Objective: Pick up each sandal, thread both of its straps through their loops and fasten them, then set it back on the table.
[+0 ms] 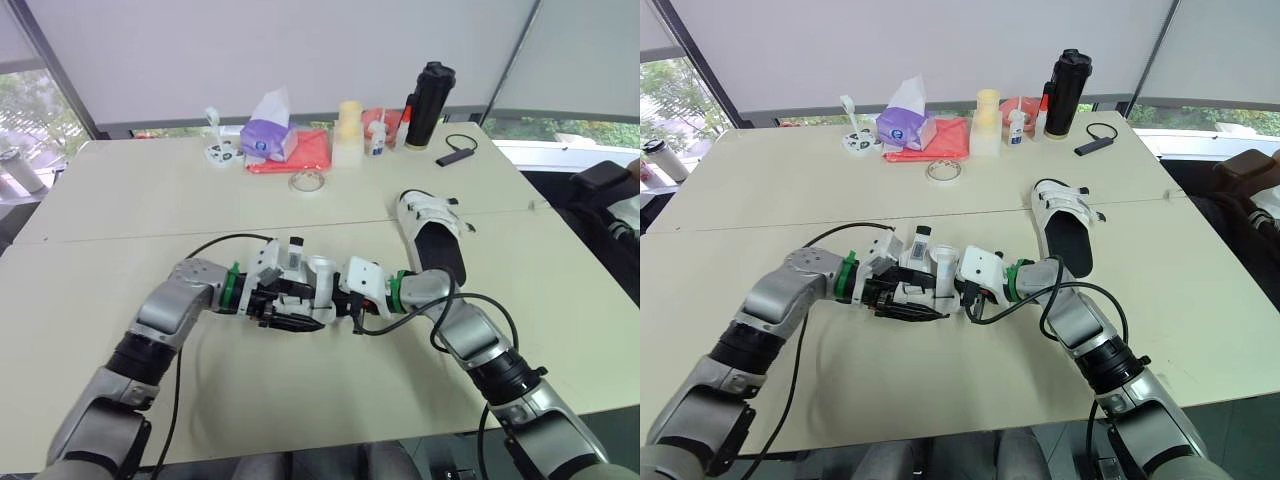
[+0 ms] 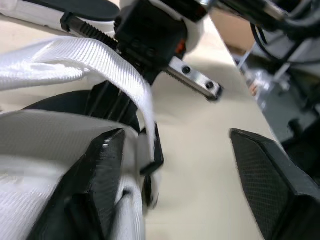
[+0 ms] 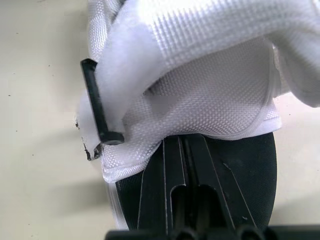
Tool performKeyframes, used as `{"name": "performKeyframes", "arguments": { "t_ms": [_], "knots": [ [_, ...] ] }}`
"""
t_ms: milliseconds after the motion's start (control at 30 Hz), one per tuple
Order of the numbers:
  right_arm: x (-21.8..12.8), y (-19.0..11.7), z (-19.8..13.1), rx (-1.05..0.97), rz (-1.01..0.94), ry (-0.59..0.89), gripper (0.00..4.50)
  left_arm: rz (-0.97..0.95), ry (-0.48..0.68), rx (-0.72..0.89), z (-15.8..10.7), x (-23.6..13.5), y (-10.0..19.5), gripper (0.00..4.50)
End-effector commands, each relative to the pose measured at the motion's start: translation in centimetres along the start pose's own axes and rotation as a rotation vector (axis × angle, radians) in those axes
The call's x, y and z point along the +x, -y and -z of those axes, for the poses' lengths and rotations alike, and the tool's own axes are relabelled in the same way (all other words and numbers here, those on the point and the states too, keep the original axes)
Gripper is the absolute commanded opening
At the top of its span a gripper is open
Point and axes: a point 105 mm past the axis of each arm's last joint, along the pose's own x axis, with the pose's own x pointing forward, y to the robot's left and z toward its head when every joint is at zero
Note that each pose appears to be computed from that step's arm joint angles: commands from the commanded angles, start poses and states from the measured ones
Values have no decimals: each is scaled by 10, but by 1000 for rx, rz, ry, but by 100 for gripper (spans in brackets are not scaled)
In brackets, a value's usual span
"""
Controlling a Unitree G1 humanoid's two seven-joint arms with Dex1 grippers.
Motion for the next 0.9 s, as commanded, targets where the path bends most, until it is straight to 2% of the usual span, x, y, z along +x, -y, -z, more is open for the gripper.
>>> {"name": "performKeyframes", "arguments": {
  "t_ms": [33, 267, 433, 567, 667, 900],
  "knots": [
    [4, -12, 26, 43, -43, -92, 0, -17, 38, 43, -16, -7, 5, 327],
    [6, -13, 25, 43, -50, -90, 0, -40, 153, 13, -50, -25, 19, 327],
    [6, -13, 25, 41, -52, -90, 0, -43, 145, -21, -51, -32, 33, 327],
    [6, -14, 26, 43, -54, -90, 0, -57, 54, -40, -20, -37, 51, 327],
    [8, -17, 27, 40, -62, -91, 0, -93, 11, -58, 6, -33, 53, 327],
    [8, -17, 26, 35, -68, -92, 0, -157, 24, -60, 25, -21, 48, 327]
  ]
}}
